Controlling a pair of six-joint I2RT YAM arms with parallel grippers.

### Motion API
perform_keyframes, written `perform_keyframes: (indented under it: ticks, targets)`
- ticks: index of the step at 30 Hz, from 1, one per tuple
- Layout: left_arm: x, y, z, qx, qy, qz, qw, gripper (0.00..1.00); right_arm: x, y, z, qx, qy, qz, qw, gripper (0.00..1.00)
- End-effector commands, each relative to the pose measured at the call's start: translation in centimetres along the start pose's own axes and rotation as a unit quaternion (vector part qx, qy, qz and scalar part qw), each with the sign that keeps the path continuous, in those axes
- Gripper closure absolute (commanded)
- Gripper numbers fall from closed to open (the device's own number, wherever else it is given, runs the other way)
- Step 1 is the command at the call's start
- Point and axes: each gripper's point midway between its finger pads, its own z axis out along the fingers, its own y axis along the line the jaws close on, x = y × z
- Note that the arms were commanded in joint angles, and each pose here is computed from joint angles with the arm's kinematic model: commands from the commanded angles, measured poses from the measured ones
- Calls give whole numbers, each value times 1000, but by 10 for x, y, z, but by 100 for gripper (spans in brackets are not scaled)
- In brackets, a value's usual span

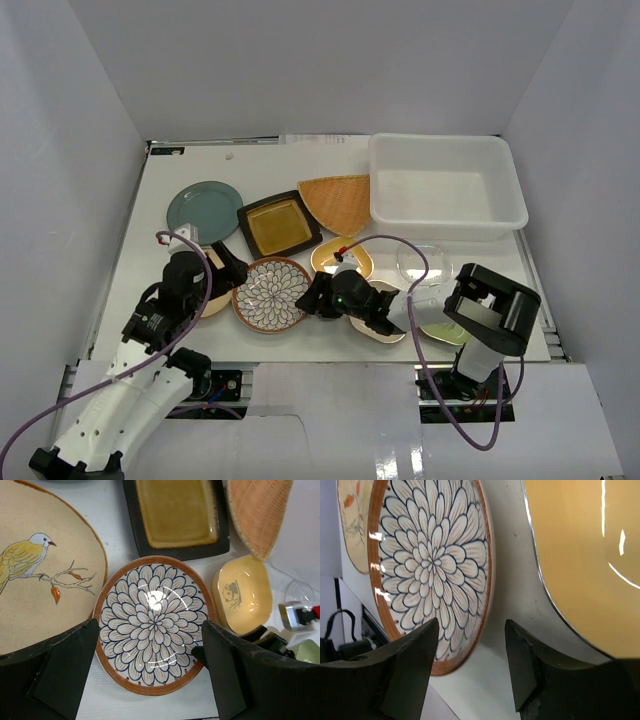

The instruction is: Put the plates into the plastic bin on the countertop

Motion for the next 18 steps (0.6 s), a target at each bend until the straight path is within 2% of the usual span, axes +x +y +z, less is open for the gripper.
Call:
perform_keyframes:
  ticks: [1,3,4,5,7,9,15,17,18]
  targets:
    - [-12,-22,-5,59,-26,6,998,6,-19,14,16,-2,-45,54,998,40]
    - [-12,-24,-7,74,-31,13,997,6,-19,2,21,17,-52,64,996,56]
    - [-13,-26,-9,81,-33,14,996,6,-21,2,20,18,-57,72,996,67]
    - [-14,-27,-10,84,-36,15,996,6,-20,-3,16,23,-61,72,995,82]
    - [-17,-29,-13,93,-44,16,995,6,-31,-1,5,21,-83,69,994,90]
    - [-18,-33,-16,106,-49,18,993,6,-33,-6,-7,30,-86,57,994,92]
    - [-19,-43,-15,127,-43,31,991,6,-55,27,-56,-22,-113,10,993,92]
    - [-20,-45,-16,131,-45,30,990,6,-73,45,-78,-47,-141,5,989,92]
    - [-22,-47,-18,135,-48,30,989,6,-82,44,-85,-35,-158,-15,987,92]
